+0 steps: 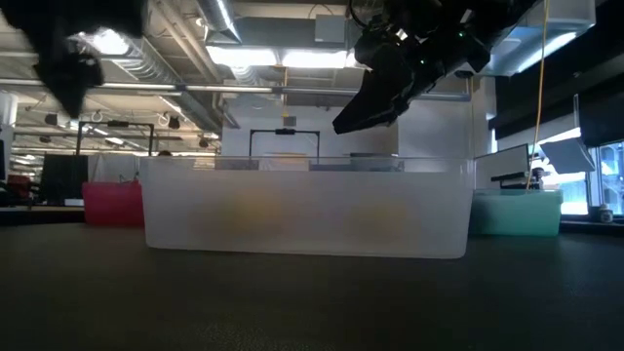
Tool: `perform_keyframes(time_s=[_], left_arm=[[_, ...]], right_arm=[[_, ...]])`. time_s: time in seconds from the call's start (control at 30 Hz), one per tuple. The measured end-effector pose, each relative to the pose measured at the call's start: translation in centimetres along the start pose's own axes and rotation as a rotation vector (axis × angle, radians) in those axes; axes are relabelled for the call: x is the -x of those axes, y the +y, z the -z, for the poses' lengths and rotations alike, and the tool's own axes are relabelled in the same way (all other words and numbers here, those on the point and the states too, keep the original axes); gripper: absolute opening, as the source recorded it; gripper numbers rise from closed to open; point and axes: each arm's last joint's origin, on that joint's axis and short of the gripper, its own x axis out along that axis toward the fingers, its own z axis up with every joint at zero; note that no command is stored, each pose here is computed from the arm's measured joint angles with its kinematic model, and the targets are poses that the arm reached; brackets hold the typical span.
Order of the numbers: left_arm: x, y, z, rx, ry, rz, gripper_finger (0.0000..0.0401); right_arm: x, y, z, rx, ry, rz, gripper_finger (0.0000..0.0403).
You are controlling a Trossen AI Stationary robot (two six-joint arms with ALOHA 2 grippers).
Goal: Sort produce into baskets
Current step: Put the lemon into the white bin
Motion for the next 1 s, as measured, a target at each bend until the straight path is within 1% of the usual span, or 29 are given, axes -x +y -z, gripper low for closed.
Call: perform_keyframes(time_s=[0.13,0.27,0.5,0.6,0.7,0.9,0.93,1.0], left_arm=[[-1.2,-0.1,1.1,0.016,0.136,-0.092,0.0363],[-2.0,0.1,2.4,0.027,0.271,-0.219,0.0363],[-3.6,0.4,3.5,0.002,0.438,-0.429,0.0363],[-4.8,0.2,3.7,0.012,0.534,-0.447,0.0363],[-6.1,0.1,3.8,-0.014,0.622,-0.481,0.0363],[-8.5,1.6,4.9,-0.036,0.802,-0.58,0.0363],[-8.8,1.7,5.1,-0.038,0.821,-0.591,0.0363],[-9.7,1.6,5.0,-0.062,0.828,-0.572,0.0361]], right_arm=[[0.0,0.0,0.0,0.0,0.0,0.001,0.0152],[0.0,0.0,0.0,0.0,0.0,0.002,0.0152],[0.0,0.0,0.0,0.0,0.0,0.003,0.0152],[0.0,0.0,0.0,0.0,0.0,0.003,0.0152],[0.0,0.0,0.0,0.0,0.0,0.003,0.0152],[0.0,0.0,0.0,0.0,0.0,0.003,0.0152],[0.0,0.0,0.0,0.0,0.0,0.003,0.0152],[0.0,0.0,0.0,0.0,0.0,0.0,0.0152]])
